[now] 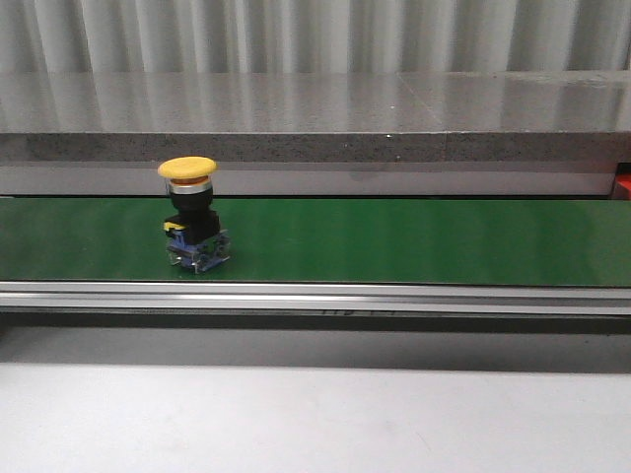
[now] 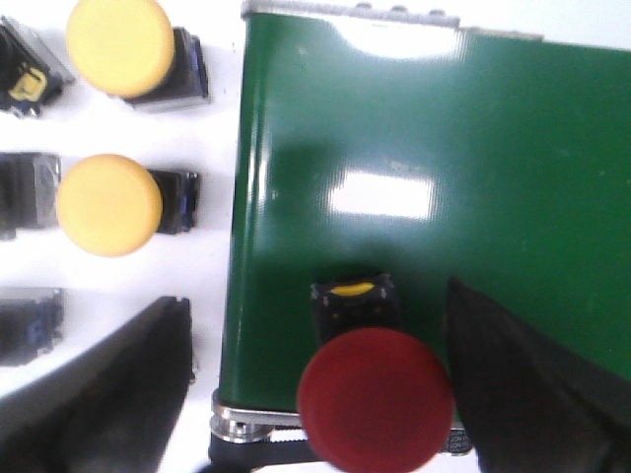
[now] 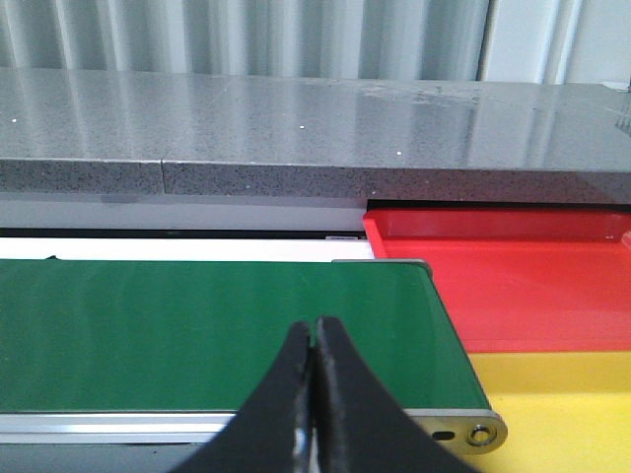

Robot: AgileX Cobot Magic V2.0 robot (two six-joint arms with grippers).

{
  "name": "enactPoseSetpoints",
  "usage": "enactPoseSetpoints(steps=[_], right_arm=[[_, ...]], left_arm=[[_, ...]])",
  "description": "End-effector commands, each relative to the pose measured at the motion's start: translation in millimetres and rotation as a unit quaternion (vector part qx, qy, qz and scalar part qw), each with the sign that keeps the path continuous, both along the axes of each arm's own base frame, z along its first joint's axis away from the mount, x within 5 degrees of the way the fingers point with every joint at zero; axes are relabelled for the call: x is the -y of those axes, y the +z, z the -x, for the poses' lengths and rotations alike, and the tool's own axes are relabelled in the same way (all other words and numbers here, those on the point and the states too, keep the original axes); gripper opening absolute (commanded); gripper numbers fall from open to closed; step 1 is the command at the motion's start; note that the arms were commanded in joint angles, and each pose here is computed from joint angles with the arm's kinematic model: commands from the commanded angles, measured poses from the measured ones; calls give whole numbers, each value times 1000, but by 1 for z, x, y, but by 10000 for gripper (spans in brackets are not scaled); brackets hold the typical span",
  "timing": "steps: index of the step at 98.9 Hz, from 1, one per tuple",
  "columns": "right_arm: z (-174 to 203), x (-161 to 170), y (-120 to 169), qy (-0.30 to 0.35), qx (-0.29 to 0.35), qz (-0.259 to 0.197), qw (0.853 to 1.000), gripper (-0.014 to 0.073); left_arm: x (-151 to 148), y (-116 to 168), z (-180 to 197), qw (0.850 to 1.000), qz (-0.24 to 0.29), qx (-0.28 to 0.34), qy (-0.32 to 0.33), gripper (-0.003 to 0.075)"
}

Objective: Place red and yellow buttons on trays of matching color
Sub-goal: 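Lower the red button onto the belt and release it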

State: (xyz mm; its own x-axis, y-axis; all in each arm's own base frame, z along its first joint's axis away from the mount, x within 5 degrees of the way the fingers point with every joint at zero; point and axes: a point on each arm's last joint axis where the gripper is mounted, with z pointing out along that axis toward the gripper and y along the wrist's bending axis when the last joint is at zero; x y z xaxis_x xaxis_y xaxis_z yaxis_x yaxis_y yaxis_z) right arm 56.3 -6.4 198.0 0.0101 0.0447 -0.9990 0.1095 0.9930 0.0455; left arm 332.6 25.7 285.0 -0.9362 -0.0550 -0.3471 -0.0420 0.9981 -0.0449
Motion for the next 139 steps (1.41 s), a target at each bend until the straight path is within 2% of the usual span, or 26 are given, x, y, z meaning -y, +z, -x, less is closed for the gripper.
enactPoseSetpoints(steps=[1, 12, 21, 27, 41, 46, 54, 92, 118, 126, 139], right_arm=[[2, 0, 10, -1, 47, 11, 999, -67], [2, 0, 10, -1, 47, 11, 999, -67], [2, 0, 10, -1, 47, 11, 999, -67], [2, 0, 10, -1, 47, 11, 999, -67], [2, 0, 10, -1, 47, 11, 999, -67], [2, 0, 10, -1, 47, 11, 999, -67], [2, 0, 10, -1, 47, 11, 999, -67], [2, 0, 10, -1, 47, 11, 999, -67], [3, -1, 19, 1, 57, 12, 998, -67], [6, -1, 32, 1, 36, 20, 999, -67], [12, 1, 58, -7, -39, 61, 997, -67]], left_arm=[[11, 40, 7, 996, 1, 88, -12, 507], [25, 61, 16, 989, -1, 146, -30, 507], [39, 78, 30, 977, 0, 208, -49, 505], [49, 87, 44, 966, 3, 249, -64, 465], [60, 92, 79, 947, 9, 309, -83, 230], [60, 91, 92, 942, 11, 323, -86, 122], [59, 86, 112, 937, 14, 337, -88, -8], [49, 61, 200, 910, 27, 406, -80, -5], [44, 49, 237, 892, 34, 444, -77, -6], [44, 46, 240, 890, 34, 447, -77, -6], [43, 46, 241, 890, 34, 448, -77, -6]])
